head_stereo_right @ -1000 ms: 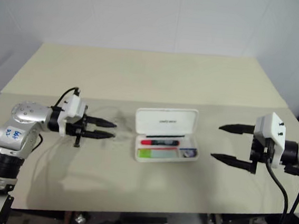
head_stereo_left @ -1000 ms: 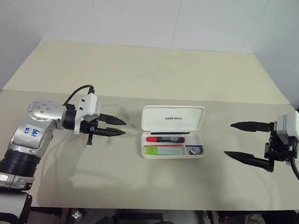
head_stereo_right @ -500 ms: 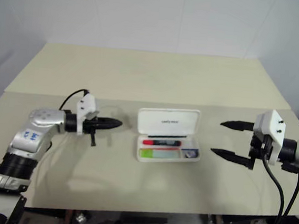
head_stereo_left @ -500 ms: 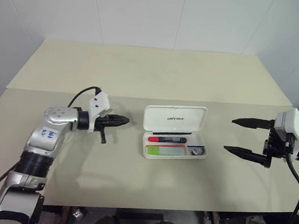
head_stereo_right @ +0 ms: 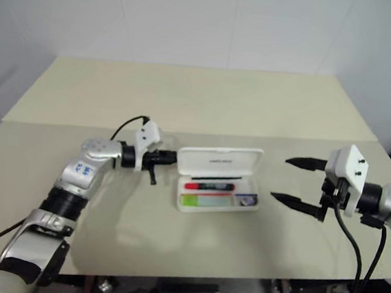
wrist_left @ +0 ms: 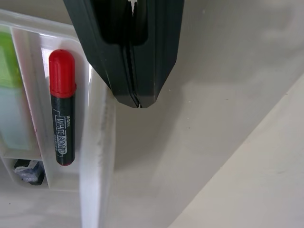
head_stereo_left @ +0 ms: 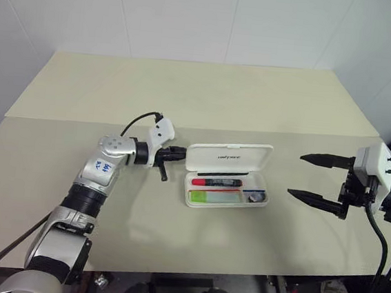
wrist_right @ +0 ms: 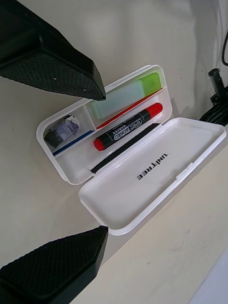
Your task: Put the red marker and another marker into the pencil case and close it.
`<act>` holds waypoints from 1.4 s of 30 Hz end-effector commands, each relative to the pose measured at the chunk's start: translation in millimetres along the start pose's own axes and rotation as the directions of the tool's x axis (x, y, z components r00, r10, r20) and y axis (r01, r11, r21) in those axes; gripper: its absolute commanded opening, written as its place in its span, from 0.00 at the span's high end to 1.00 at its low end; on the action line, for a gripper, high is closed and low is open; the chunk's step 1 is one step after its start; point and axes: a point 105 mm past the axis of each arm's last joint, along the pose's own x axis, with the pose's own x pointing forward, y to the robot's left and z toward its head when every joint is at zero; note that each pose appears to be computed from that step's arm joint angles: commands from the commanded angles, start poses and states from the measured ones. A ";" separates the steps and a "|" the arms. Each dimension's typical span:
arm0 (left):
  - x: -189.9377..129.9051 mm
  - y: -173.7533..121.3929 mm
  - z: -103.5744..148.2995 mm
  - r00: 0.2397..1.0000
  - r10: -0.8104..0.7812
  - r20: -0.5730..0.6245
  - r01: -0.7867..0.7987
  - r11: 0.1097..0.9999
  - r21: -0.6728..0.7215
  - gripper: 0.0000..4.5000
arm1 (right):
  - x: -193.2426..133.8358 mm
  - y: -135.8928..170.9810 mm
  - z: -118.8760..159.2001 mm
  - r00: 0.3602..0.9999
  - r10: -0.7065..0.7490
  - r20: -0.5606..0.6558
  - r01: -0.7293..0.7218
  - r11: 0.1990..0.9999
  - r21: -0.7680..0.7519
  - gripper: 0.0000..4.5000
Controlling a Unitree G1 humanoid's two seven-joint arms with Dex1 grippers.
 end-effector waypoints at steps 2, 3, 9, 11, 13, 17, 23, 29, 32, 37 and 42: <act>2.1 -1.3 21.2 0.996 -0.040 0.080 0.032 0.995 0.099 1.00 | -1.9 1.2 9.2 1.000 -0.018 0.024 0.019 1.000 -0.023 0.00; 2.1 -5.3 23.4 0.993 -0.068 0.095 0.056 0.991 0.120 1.00 | -1.6 1.6 9.0 1.000 -0.019 0.025 0.020 1.000 -0.023 0.00; -2.1 -39.4 22.5 0.955 -0.286 0.074 0.261 0.935 0.241 1.00 | 0.7 3.7 7.7 0.999 -0.025 0.029 0.025 1.000 -0.015 0.00; -3.0 -51.0 13.9 0.944 -0.330 0.024 0.315 0.918 0.241 1.00 | 1.7 4.2 7.0 0.999 -0.027 0.033 0.027 1.000 -0.012 0.00; -2.3 -58.3 8.2 0.938 -0.348 -0.005 0.340 0.914 0.223 1.00 | 2.3 4.6 6.5 0.999 -0.029 0.036 0.030 1.000 -0.011 0.00; 1.0 -67.6 -1.0 0.932 -0.358 -0.060 0.363 0.912 0.190 1.00 | 3.2 5.2 6.4 0.999 -0.035 0.041 0.035 0.999 -0.009 0.00; 18.0 -82.9 -14.2 0.926 -0.350 -0.139 0.366 0.924 0.114 1.00 | 4.1 10.1 4.9 0.997 -0.051 0.055 0.051 0.999 0.004 0.00; 31.6 -91.6 -12.7 0.911 -0.378 -0.166 0.395 0.915 0.084 1.00 | 7.7 17.7 4.2 0.995 -0.068 0.073 0.066 0.998 0.022 0.00; 34.2 -92.0 -13.4 0.905 -0.382 -0.189 0.401 0.913 0.073 1.00 | 9.5 20.8 3.3 0.994 -0.074 0.079 0.072 0.997 0.030 0.00; 33.2 -88.1 -13.0 0.911 -0.365 -0.192 0.384 0.921 0.072 1.00 | 12.1 23.0 4.4 0.992 -0.085 0.091 0.082 0.996 0.037 0.00; 25.5 -71.8 9.2 0.953 -0.298 -0.050 0.301 0.951 0.075 1.00 | 13.4 22.8 3.8 0.992 -0.084 0.093 0.081 0.996 0.039 0.00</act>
